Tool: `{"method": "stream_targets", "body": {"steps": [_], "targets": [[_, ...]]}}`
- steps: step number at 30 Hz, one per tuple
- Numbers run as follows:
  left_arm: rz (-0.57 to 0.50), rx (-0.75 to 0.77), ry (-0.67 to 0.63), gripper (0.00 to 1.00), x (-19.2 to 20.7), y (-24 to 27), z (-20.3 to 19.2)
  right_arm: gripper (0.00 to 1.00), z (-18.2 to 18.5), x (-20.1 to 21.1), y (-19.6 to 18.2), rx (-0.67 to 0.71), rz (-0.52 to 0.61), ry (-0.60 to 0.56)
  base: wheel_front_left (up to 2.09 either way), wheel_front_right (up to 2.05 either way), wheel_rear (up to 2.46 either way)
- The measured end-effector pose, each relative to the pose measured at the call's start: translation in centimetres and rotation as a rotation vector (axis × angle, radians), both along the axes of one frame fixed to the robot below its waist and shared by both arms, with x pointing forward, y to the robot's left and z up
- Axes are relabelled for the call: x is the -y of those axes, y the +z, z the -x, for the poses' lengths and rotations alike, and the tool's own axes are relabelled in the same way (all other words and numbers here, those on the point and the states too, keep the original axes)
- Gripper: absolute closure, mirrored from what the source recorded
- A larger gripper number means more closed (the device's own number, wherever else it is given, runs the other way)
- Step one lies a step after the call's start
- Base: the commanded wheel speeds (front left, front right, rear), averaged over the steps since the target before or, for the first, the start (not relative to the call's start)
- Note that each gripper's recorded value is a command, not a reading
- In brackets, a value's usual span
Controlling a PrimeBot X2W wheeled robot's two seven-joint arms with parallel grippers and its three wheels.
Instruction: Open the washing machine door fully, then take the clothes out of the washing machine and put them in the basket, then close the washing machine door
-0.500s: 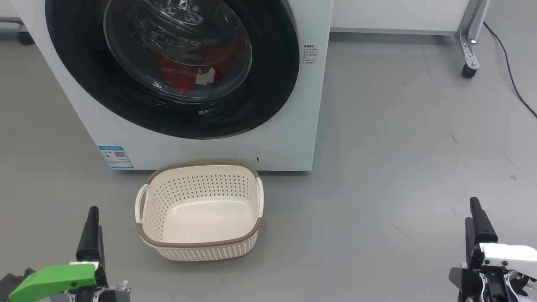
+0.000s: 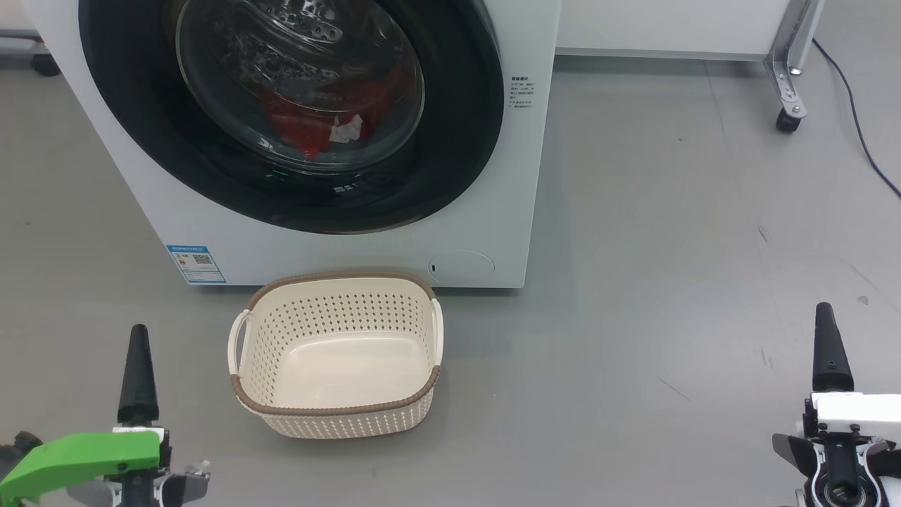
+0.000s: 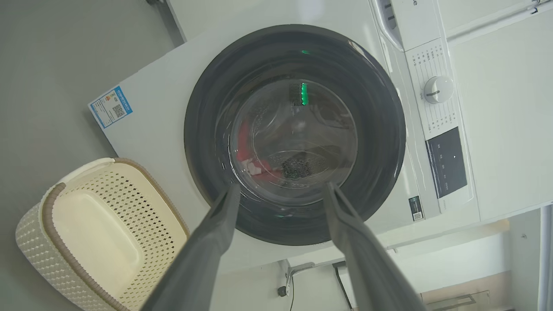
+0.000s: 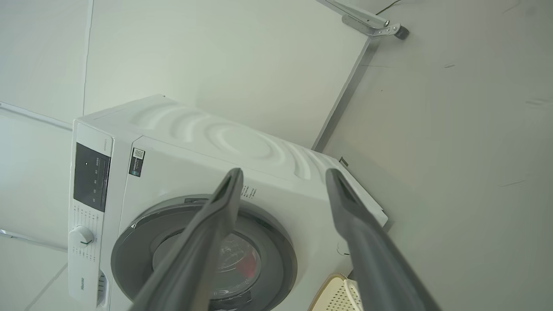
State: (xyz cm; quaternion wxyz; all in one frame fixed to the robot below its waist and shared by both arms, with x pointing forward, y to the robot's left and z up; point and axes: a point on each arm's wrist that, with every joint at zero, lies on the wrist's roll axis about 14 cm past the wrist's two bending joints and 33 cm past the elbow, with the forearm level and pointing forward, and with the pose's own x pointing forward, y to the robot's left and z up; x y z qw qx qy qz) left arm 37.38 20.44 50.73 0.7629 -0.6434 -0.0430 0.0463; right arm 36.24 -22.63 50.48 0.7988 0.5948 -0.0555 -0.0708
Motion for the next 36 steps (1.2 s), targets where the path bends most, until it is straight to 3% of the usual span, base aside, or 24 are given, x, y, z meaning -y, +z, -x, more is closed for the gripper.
{"method": "stream_targets", "body": {"steps": [11,36], "targets": [[-0.190,0.042,-0.031,0.00,1.4,1.6,-0.1,0.00,-0.5,-1.3,1.6,0.030,0.163,0.026,0.00,0.00,0.00],[-0.808,0.062,-0.107,0.00,3.6,1.6,1.2,0.00,-0.9,-4.6,2.6,0.019,0.607,0.071,0.00,0.00,0.00]]}}
